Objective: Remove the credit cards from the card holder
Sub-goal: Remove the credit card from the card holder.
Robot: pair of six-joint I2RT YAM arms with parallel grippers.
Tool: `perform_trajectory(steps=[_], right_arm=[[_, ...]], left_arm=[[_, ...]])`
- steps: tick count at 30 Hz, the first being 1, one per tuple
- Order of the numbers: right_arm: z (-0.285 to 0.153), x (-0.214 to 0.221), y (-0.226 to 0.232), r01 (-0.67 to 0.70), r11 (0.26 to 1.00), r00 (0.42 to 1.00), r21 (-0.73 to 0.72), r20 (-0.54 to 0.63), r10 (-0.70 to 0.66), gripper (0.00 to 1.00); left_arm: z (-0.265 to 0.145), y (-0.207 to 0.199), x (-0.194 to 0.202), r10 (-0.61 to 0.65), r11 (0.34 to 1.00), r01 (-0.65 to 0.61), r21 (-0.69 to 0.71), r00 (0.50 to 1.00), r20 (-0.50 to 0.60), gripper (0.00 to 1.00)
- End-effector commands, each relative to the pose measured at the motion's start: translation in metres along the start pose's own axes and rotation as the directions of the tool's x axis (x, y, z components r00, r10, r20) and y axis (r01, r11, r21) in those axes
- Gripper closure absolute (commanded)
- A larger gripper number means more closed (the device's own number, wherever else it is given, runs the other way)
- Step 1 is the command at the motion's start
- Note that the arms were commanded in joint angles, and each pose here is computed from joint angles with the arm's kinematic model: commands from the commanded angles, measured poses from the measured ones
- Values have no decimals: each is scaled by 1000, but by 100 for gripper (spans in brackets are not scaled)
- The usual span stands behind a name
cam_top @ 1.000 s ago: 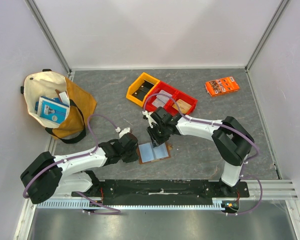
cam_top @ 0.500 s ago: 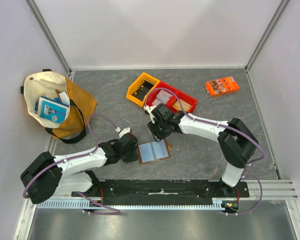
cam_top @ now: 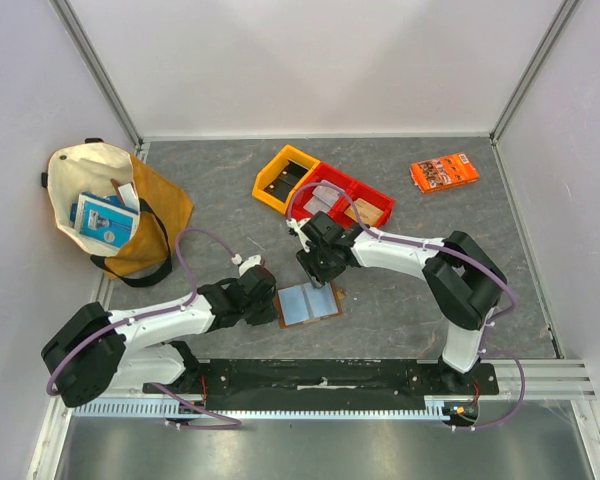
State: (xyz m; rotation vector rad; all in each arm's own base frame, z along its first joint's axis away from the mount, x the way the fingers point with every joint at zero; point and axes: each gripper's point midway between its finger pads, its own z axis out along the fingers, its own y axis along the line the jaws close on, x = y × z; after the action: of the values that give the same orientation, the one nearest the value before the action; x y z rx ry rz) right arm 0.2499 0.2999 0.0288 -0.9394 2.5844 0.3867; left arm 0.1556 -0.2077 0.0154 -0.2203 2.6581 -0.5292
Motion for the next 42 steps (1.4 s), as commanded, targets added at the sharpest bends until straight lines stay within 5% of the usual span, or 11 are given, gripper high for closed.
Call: perform_trajectory(steps=[1, 13, 23, 39, 42], right_arm=[[0, -8, 2, 15, 1000, 1000, -14, 12, -14, 52], [2, 8, 6, 0, 999, 1000, -41, -31, -1, 51], [-3, 6, 14, -12, 996, 1000, -83, -26, 10, 70], [7, 13, 32, -73, 982, 996, -176, -60, 63, 70], [11, 16, 30, -81, 983, 995, -163, -70, 70, 70]], left_arm=[[3, 9, 9, 42, 999, -43, -26, 999, -31, 98], [3, 8, 8, 44, 999, -45, -24, 999, -32, 98], [3, 7, 9, 41, 999, -41, -20, 999, -35, 98], [0, -5, 5, 51, 998, -50, 47, 999, -14, 98], [-9, -21, -4, 100, 989, -104, 102, 994, 39, 90]])
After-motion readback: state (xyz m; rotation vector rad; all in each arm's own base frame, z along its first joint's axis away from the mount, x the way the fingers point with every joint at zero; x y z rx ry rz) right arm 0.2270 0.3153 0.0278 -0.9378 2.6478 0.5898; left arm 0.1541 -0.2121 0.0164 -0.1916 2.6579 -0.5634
